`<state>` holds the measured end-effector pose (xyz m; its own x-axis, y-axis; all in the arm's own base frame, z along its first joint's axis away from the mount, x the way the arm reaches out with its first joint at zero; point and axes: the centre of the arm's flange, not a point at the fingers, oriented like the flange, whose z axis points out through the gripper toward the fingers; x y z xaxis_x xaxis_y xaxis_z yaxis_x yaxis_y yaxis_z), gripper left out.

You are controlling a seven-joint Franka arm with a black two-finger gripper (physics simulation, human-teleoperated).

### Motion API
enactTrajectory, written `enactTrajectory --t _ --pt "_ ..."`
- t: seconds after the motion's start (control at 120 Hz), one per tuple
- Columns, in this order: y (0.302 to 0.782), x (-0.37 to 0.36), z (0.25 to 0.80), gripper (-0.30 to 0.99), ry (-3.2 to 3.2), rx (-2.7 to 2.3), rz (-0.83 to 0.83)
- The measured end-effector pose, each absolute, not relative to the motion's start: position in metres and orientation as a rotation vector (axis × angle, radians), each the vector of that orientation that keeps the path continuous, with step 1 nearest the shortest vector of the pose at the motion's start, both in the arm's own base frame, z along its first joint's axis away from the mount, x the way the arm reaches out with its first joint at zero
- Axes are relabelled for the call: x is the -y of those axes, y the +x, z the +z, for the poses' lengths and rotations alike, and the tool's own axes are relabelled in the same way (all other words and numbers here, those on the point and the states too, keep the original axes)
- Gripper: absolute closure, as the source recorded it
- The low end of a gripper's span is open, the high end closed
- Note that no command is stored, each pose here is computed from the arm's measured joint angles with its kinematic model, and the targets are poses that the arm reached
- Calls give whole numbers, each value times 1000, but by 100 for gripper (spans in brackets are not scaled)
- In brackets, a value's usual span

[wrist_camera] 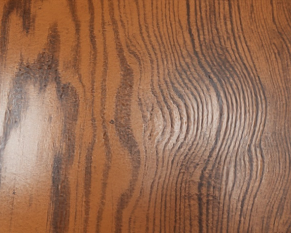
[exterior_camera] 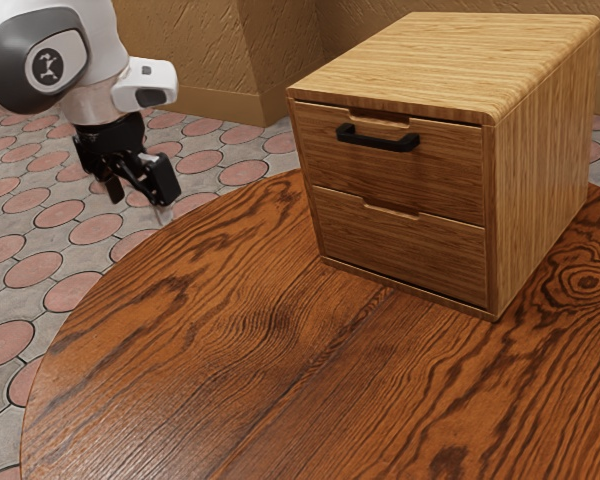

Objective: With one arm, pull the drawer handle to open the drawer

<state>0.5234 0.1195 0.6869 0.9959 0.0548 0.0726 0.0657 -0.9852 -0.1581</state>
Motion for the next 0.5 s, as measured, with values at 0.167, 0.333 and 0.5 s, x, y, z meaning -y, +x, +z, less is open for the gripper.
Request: enactTrajectory --t 0.167,0.333,0.5 --pt "518 -135 693 0 -2969 118 -111" --pt "449 -112 828 0 -2903 94 -490" --pt "445 -97 835 0 -2911 36 -500"
